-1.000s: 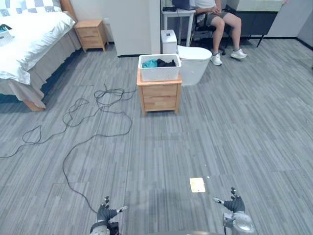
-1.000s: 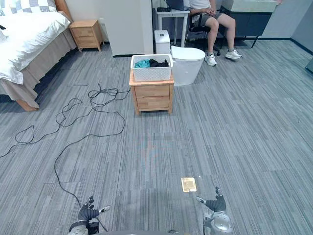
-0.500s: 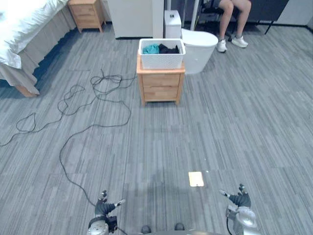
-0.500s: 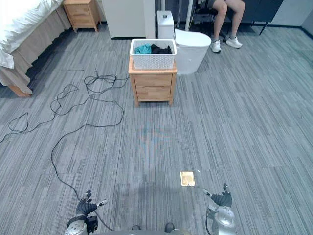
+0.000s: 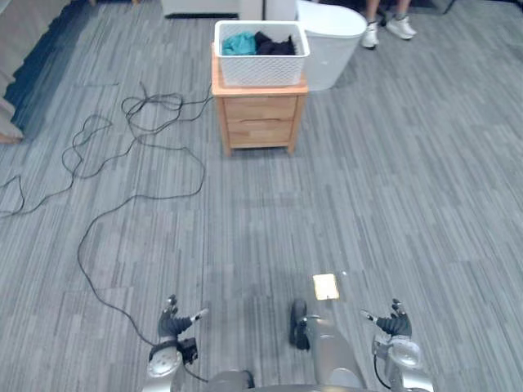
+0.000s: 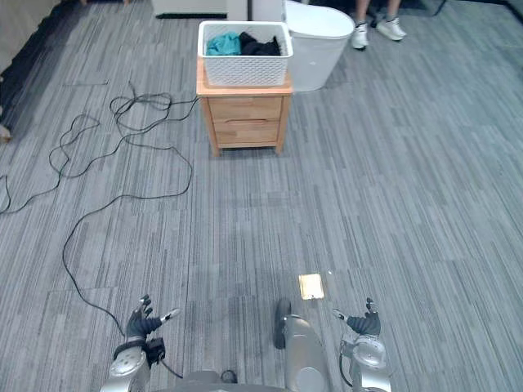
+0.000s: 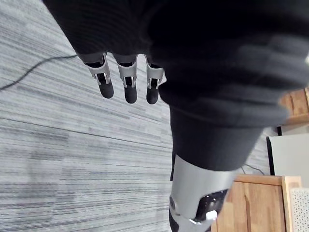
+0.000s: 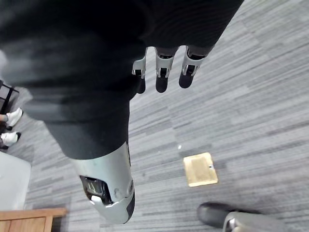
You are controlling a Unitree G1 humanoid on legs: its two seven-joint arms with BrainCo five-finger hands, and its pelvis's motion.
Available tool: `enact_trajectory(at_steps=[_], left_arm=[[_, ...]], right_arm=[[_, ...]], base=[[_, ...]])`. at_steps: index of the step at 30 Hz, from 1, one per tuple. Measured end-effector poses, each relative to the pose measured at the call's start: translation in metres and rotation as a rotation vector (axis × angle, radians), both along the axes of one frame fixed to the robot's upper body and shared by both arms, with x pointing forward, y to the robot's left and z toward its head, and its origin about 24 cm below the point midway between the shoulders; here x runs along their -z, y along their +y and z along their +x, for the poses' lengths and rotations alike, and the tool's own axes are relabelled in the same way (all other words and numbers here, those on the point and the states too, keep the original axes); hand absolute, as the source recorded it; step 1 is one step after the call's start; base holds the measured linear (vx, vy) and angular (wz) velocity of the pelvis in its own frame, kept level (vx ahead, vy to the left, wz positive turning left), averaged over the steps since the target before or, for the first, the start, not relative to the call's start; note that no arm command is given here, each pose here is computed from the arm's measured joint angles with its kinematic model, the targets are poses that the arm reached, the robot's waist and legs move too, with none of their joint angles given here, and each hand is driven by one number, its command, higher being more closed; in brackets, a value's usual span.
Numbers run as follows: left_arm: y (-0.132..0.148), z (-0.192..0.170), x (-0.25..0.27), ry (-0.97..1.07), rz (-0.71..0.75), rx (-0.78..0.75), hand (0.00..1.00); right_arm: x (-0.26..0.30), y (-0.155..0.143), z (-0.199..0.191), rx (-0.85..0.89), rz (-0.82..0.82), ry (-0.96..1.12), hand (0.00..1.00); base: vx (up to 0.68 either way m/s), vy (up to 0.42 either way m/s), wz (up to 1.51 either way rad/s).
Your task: Pick up the laundry basket with both hands and put the clothes into the washing machine.
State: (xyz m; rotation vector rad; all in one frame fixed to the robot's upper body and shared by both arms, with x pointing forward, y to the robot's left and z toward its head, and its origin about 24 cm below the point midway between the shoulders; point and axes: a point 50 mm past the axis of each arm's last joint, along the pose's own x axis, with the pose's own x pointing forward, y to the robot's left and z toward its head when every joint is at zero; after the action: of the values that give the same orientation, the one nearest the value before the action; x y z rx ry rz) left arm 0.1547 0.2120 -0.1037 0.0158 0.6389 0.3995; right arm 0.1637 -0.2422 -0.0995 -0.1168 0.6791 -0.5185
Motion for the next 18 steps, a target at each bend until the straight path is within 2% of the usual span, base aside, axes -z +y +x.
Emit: enact_trajectory(at_steps=[5, 9, 12, 15, 18], left_arm=[[-0.015, -0.009, 0.007, 0.020, -0.066, -0.009, 0.00], [-0.024, -0.002, 0.000, -0.030, -0.097, -0.002, 0.00], [-0.023, 0.000, -0.002, -0.043, -0.097, 0.002, 0.00], [-0.022, -0.005, 0.000, -0.025, -0.093, -0.001, 0.00], [-0.020, -0.005, 0.001, -0.014, -0.084, 0.001, 0.00]], right_arm=[[-0.005, 0.021, 0.011, -0.077, 0.021, -0.041, 0.00], [-0.014, 0.023, 0.015, -0.069, 0.019, -0.103, 0.00], [-0.016, 0.021, 0.019, -0.063, 0.017, -0.116, 0.00], [-0.007, 0.012, 0.006, -0.010, 0.006, -0.058, 0.00], [0.003, 0.020, -0.001, -0.001, 0.041, -0.012, 0.00]], base=[[0.65, -0.212, -0.12], [0.57, -0.067, -0.18], [0.61, 0.090, -0.20], [0.54, 0.210, -0.20], [0.70, 0.301, -0.07]])
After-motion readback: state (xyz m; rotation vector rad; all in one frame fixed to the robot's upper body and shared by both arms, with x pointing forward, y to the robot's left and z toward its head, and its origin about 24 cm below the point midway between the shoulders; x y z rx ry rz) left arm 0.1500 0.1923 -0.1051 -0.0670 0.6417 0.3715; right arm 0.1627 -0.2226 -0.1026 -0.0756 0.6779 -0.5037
